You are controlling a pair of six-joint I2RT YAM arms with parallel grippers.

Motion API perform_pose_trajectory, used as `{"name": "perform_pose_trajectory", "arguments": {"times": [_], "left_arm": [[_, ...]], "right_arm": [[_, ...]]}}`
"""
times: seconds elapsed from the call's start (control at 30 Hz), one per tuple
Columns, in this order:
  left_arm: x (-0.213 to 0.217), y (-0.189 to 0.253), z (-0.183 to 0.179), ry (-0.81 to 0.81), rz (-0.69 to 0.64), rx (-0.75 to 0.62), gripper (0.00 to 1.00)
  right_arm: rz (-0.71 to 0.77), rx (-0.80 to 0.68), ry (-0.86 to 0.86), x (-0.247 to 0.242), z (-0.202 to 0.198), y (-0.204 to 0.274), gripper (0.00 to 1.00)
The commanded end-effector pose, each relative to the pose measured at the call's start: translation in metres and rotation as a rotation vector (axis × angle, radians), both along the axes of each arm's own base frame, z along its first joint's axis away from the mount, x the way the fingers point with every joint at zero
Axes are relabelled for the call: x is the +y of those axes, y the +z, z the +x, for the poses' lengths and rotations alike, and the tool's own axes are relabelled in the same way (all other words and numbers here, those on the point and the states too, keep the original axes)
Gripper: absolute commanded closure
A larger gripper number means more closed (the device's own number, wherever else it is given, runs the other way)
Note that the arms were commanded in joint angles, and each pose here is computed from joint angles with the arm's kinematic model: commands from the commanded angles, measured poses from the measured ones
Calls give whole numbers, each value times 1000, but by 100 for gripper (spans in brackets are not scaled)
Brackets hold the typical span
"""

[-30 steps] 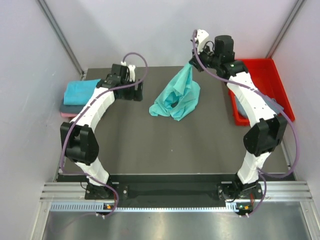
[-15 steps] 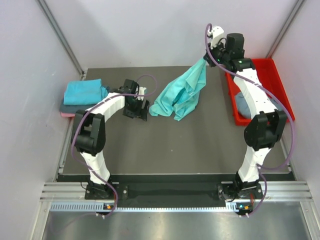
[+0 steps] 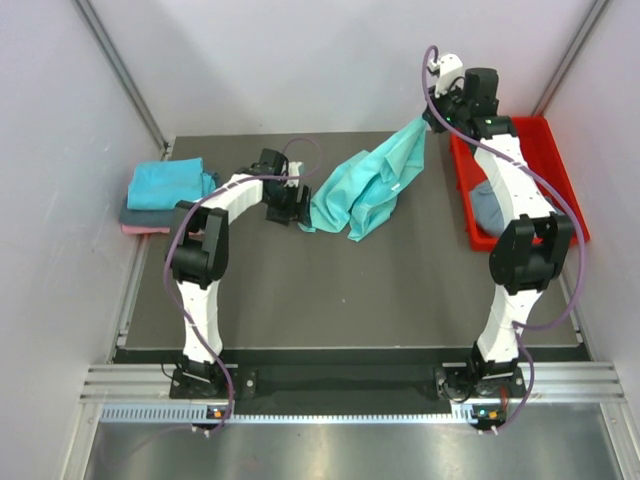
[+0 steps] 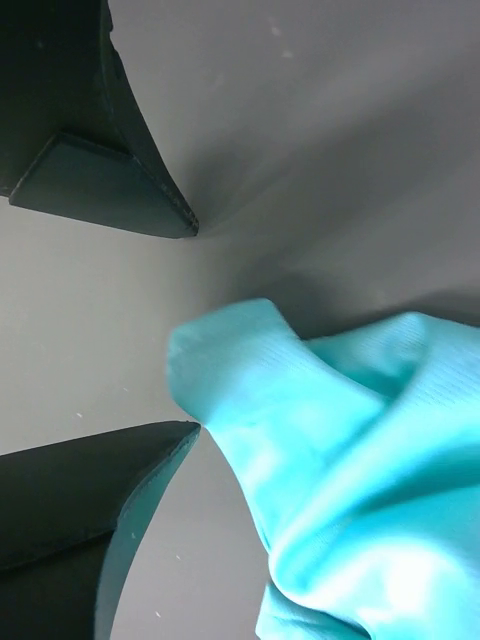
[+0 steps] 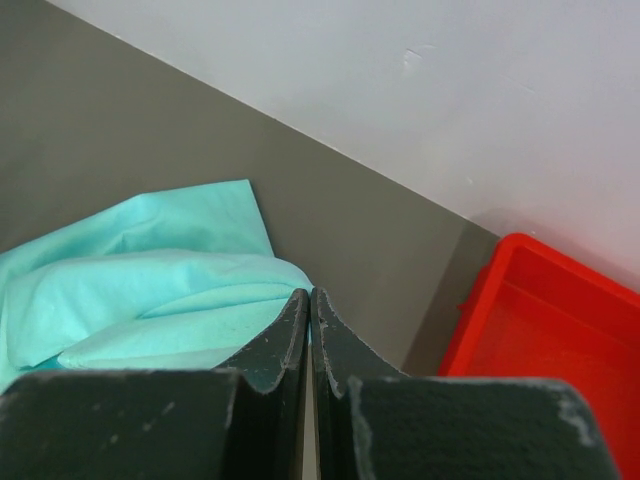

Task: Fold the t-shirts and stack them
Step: Flatten the tshirt out

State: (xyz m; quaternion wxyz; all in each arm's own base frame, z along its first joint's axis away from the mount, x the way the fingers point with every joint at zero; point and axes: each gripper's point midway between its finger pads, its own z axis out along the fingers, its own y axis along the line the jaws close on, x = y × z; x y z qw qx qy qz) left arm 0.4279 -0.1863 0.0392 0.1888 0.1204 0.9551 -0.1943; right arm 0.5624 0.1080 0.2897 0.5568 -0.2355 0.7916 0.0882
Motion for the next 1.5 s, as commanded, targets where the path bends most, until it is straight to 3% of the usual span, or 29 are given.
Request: {"name": "perform_pose_trajectory", "arguments": {"times": [0.0, 0.17, 0.47, 0.77, 0.9, 0.93, 0.97, 1.0, 1.17, 1.3, 1.47], "left_arm": [[-19, 10, 12, -12, -77, -24, 22], [-24, 7, 8, -28, -102, -8, 36], [-25, 11, 2, -22, -116, 2, 40], [-34, 10, 3, -45, -142, 18, 58], [-32, 10, -3, -55, -138, 23, 72], [-32, 12, -2, -61, -136, 13, 79], [-30, 13, -3, -63, -128, 15, 94], [-28, 17, -2, -64, -121, 4, 98], [-6, 71, 32, -93, -73, -160, 100], [3, 163, 61, -181, -16, -410, 100], [2, 237, 33, -341, -16, -509, 100]], "right_arm": [[23, -105, -20, -6, 10, 38, 100], [23, -110, -28, -8, 11, 39, 100], [27, -102, -43, -12, 15, 34, 100], [27, -102, -51, -14, 18, 33, 100], [28, -98, -56, -16, 21, 29, 100], [31, -98, -59, -16, 21, 30, 100], [31, -101, -63, -18, 22, 31, 100], [31, -106, -65, -17, 22, 32, 100], [25, -173, -98, -31, 20, 63, 100], [48, -231, -110, -39, 9, 100, 100], [129, -216, -4, -21, -48, 140, 100]]}}
